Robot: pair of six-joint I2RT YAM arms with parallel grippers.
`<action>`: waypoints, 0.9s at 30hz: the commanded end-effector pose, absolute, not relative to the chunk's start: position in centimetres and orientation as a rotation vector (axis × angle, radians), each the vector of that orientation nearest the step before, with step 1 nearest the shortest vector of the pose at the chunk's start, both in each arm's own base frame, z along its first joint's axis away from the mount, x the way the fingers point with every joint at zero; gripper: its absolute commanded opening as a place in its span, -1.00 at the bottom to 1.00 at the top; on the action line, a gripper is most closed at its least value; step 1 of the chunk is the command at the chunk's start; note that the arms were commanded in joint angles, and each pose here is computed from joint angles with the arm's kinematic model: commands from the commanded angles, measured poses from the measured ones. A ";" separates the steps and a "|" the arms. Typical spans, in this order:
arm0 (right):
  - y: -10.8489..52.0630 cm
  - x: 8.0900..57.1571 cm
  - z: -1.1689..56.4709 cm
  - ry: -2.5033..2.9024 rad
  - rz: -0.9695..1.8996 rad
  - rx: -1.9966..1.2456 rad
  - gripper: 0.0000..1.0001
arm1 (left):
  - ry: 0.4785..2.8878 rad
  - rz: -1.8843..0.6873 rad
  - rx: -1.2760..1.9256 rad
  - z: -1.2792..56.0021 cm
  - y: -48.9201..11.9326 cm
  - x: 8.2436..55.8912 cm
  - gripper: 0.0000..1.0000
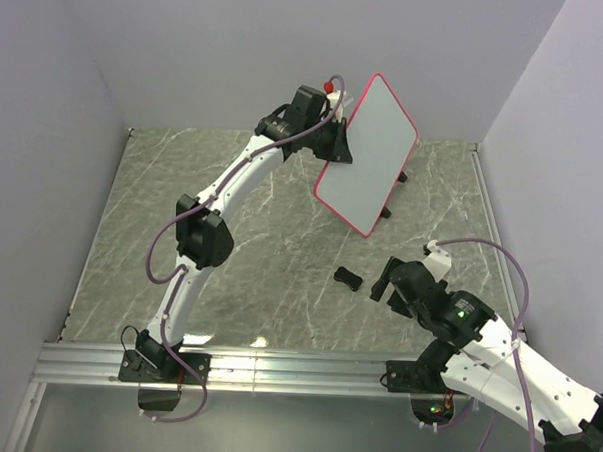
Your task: Erase the whiteboard
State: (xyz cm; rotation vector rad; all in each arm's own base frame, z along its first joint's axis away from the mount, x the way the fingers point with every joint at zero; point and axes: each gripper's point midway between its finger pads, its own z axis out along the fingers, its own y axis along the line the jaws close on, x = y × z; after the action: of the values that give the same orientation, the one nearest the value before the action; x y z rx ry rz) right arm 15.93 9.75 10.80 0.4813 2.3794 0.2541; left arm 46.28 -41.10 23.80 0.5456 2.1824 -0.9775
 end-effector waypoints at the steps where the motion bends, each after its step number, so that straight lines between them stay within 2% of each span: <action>1: 10.3 16.6 12.4 2.337 0.315 0.456 0.98 | 2.035 -0.927 0.499 28.2 -41.2 48.1 -0.75; 2: 10.5 16.5 12.4 2.343 0.324 0.446 0.98 | 2.037 -0.927 0.474 28.4 -40.9 48.3 -0.47; 4: 10.6 16.4 12.4 2.349 0.328 0.431 0.98 | 2.042 -0.910 0.440 28.4 -40.5 48.7 -0.25; 5: 10.7 16.4 12.4 2.357 0.332 0.424 0.99 | 2.037 -0.914 0.417 28.7 -40.3 49.1 -0.03; 8: 10.9 16.3 12.2 2.372 0.330 0.401 0.99 | 2.027 -0.933 0.403 29.0 -40.4 49.2 0.27; 21: 11.4 16.3 11.4 2.411 0.318 0.362 0.99 | 1.914 -0.922 0.390 32.6 -39.9 49.7 0.31; 22: 11.4 16.3 11.4 2.410 0.318 0.360 0.99 | 1.874 -0.939 0.397 34.0 -39.8 49.6 0.41; 23: 11.5 16.4 11.4 2.409 0.320 0.364 0.99 | 1.867 -0.951 0.406 34.1 -39.9 49.4 0.69; 24: 11.4 16.4 11.4 2.407 0.318 0.365 0.99 | 1.845 -0.975 0.424 34.7 -40.0 49.0 0.82; 26: 11.5 16.5 11.7 2.390 0.334 0.370 0.99 | 1.742 -0.999 0.426 37.9 -39.8 48.6 0.93; 27: 11.4 16.6 11.7 2.384 0.338 0.375 0.99 | 1.750 -0.998 0.423 37.2 -39.7 48.6 0.94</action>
State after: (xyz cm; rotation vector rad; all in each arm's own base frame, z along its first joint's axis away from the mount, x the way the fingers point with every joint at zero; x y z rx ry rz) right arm 15.54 11.08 10.33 0.3618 2.4483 0.2934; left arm 50.01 -39.70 26.03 0.3856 2.0675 -0.8972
